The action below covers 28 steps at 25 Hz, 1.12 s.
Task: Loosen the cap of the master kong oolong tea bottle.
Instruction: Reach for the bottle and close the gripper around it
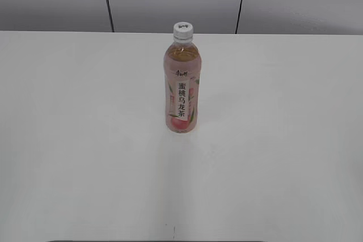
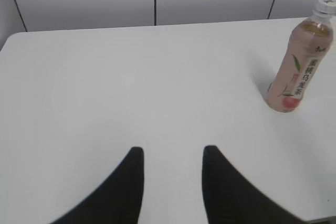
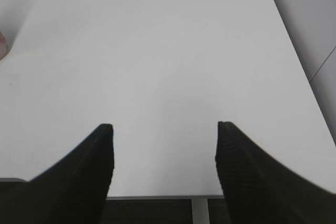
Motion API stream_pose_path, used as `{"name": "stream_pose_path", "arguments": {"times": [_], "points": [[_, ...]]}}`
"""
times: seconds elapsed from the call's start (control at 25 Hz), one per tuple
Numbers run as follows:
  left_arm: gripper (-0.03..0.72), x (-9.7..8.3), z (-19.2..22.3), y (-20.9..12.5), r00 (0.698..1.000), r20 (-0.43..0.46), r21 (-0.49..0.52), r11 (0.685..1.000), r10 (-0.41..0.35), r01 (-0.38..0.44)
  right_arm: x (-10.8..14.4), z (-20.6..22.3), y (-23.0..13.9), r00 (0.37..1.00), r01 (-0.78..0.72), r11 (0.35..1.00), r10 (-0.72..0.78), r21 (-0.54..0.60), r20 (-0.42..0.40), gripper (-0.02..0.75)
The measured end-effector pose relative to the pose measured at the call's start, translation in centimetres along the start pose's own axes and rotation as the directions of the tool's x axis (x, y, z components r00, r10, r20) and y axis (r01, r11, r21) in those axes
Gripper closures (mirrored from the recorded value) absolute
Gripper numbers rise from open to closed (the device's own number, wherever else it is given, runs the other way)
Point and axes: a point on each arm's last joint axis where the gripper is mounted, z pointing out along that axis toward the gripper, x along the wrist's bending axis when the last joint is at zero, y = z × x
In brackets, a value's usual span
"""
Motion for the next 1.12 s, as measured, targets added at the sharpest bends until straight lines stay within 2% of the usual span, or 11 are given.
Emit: {"name": "stream_pose_path", "arguments": {"times": [0.24,0.32,0.4,0.48,0.56,0.76,0.88,0.96,1.0,1.12], "points": [[0.447,-0.2,0.2,0.5,0.999,0.032,-0.008,1.000,-0.017,0.017,0.0,0.0,0.0,1.000,0.000,1.000,0.000,0.000,0.000,0.272],[0.446,-0.2,0.4,2.3,0.999,0.040,-0.122,0.992,-0.017,0.022,0.0,0.0,0.0,1.000,0.000,1.000,0.000,0.000,0.000,0.272],[0.447,-0.3,0.6,4.4,0.997,0.065,-0.263,0.963,-0.037,0.053,0.0,0.0,0.0,1.000,0.000,1.000,0.000,0.000,0.000,0.272],[0.447,-0.4,1.2,5.6,0.994,0.091,-0.331,0.939,-0.065,0.091,0.0,0.0,0.0,1.000,0.000,1.000,0.000,0.000,0.000,0.272],[0.447,-0.4,2.9,6.1,0.992,0.095,-0.326,0.939,-0.083,0.110,0.0,0.0,0.0,1.000,0.000,1.000,0.000,0.000,0.000,0.272],[0.447,0.1,10.2,5.6,0.991,0.051,-0.263,0.956,-0.122,0.131,0.0,0.0,0.0,1.000,0.000,1.000,0.000,0.000,0.000,0.272],[0.447,0.5,14.3,5.5,0.996,0.008,-0.247,0.964,-0.093,0.092,0.0,0.0,0.0,1.000,0.000,1.000,0.000,0.000,0.000,0.272],[0.445,0.5,16.7,5.7,1.000,-0.015,-0.270,0.963,-0.014,0.009,0.0,0.0,0.0,1.000,0.000,1.000,0.000,0.000,0.000,0.272],[0.444,0.4,19.5,5.6,0.998,-0.016,-0.288,0.955,0.062,-0.064,0.0,0.0,0.0,1.000,0.000,1.000,0.000,0.000,0.000,0.272],[0.444,0.3,21.3,5.4,0.996,-0.008,-0.319,0.944,0.088,-0.085,0.0,0.0,0.0,1.000,0.000,1.000,0.000,0.000,0.000,0.272]]}}
